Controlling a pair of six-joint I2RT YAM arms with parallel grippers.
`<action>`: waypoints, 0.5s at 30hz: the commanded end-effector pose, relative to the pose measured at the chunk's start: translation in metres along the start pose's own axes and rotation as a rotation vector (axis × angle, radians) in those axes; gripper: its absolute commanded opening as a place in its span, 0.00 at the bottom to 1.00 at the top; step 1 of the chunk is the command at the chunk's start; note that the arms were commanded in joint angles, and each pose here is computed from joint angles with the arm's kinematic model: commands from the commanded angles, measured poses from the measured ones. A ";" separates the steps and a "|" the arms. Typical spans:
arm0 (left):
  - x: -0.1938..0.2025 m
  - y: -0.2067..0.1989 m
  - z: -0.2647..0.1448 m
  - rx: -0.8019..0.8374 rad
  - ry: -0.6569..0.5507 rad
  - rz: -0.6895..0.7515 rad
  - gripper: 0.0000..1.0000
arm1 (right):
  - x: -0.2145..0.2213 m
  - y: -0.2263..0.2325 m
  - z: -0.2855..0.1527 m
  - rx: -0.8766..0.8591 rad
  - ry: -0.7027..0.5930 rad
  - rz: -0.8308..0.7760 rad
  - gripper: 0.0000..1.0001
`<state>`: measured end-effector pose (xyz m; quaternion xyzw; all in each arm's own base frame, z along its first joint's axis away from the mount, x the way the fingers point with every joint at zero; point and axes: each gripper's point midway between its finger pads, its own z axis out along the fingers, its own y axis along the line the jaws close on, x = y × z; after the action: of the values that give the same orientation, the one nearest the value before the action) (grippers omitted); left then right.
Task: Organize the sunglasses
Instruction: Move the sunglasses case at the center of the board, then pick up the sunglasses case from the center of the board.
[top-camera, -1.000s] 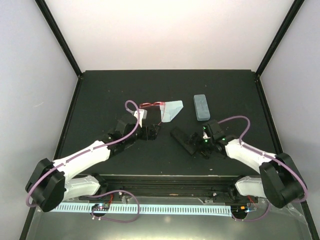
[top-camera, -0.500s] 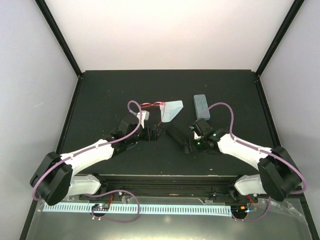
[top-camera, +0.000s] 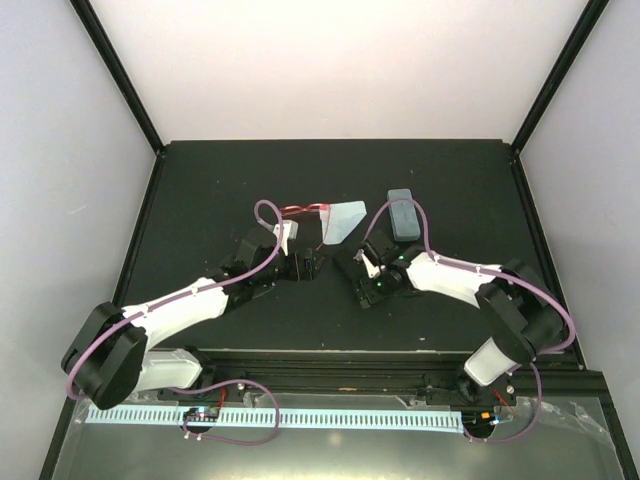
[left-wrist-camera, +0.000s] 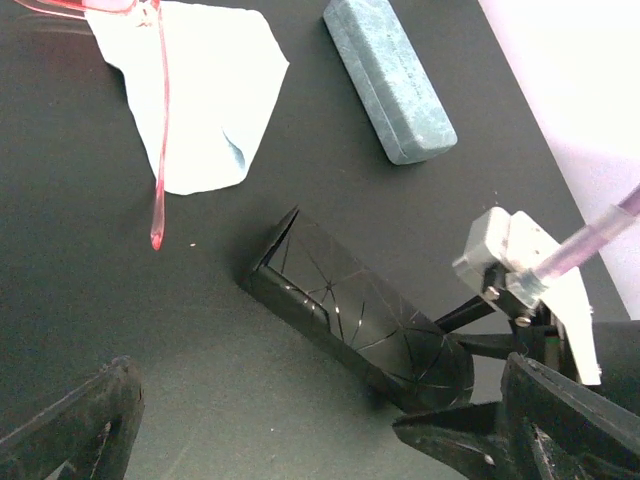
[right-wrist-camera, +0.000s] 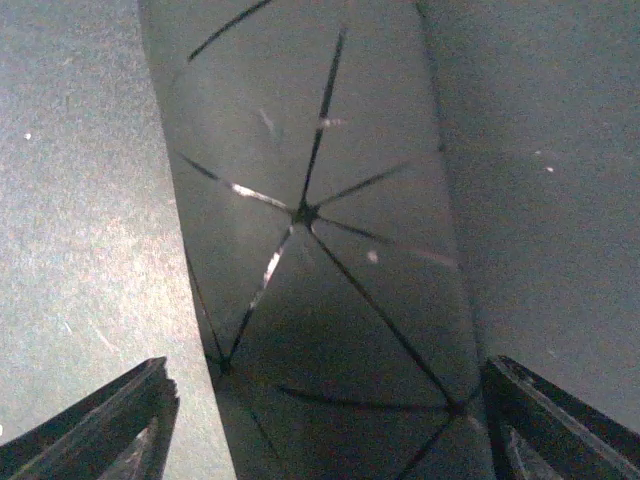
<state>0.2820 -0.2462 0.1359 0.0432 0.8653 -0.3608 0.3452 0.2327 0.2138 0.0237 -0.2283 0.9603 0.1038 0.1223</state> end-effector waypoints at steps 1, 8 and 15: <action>-0.001 0.001 0.000 0.013 -0.003 -0.012 0.97 | -0.009 0.001 0.006 0.044 0.009 -0.053 0.75; -0.012 0.002 -0.023 0.035 -0.083 -0.092 0.96 | -0.013 0.012 -0.005 0.018 -0.024 -0.064 0.50; -0.007 -0.007 -0.027 0.120 -0.059 -0.174 0.96 | -0.037 0.065 -0.046 -0.282 -0.167 -0.065 0.49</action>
<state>0.2745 -0.2255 0.1531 -0.0088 0.8452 -0.3991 0.3555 0.2282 0.2385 0.0470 -0.2561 0.9456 0.1455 0.1382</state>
